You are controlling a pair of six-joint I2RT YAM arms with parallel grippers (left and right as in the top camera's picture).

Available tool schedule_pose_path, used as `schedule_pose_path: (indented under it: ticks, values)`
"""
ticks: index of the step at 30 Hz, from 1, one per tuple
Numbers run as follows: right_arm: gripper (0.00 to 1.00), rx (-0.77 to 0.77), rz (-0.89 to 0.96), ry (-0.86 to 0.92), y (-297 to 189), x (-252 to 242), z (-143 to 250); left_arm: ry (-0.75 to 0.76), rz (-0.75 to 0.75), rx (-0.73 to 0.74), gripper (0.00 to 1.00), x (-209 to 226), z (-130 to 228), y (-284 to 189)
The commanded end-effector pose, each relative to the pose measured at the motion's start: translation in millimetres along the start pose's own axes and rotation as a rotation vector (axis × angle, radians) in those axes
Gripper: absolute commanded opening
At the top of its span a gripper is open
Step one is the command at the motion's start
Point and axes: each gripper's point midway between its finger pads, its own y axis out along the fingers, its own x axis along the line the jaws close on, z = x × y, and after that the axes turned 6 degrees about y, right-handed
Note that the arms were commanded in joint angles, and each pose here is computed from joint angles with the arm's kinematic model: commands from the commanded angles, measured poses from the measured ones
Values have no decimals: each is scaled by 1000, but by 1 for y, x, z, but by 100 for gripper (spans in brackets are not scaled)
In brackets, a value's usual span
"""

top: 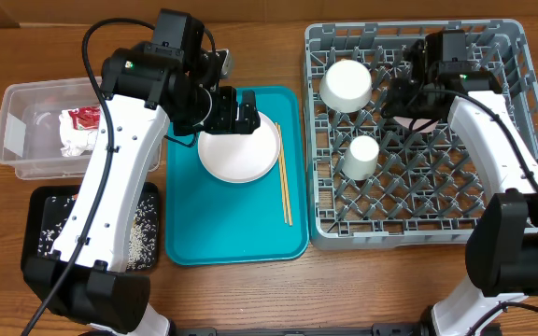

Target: Sort waste into correct bins and load items into the dishwasher

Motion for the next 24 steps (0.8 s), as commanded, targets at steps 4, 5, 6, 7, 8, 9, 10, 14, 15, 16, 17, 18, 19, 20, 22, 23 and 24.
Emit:
schedule_pose_path:
  ticks: [4,5,6,7,8,9,10,14,15,16,17,18,19,20,22,23,24]
  values:
    - [4,-44,275,3,-9,-45,-8,22,0,-22,100,-5,-3,-7]
    - [4,-46,297,2,-10,-49,-8,22,0,-22,100,-5,-2,-7]
    - [4,-44,298,2,-10,-49,-7,22,0,-22,100,-5,-2,-7]
    - [4,-39,280,2,-10,-46,-6,22,0,-22,100,-5,-2,-7]
    - [4,-32,248,3,-8,-41,-5,22,0,-22,100,-5,-2,-7]
    - [4,-28,230,3,-7,-37,-5,22,0,-22,100,-5,-2,-7]
    - [4,-24,210,1,-6,-33,-4,22,0,-22,100,-5,-2,-7]
    - [4,-22,250,0,-8,-40,-3,22,0,-22,100,-5,-2,-7]
    - [4,-20,266,0,-9,-43,-2,22,0,-22,100,-5,-2,-7]
    - [4,-16,286,0,-10,-46,0,22,0,-22,100,-5,-2,-7]
    - [4,-8,302,2,-11,-50,2,22,0,-22,100,-5,-2,-7]
    - [4,5,314,3,-11,-53,5,22,0,-22,100,-5,-2,-7]
    - [4,17,317,5,-12,-54,8,22,0,-22,100,-5,-2,-7]
    - [4,25,318,6,-12,-54,10,22,0,-22,100,-5,-2,-7]
    - [4,24,269,5,-12,-44,7,22,0,-22,100,-5,-3,-7]
    - [4,22,236,5,-13,-38,5,22,0,-22,100,-5,-3,-7]
    - [4,16,212,6,-15,-33,3,22,0,-22,100,-5,-3,-7]
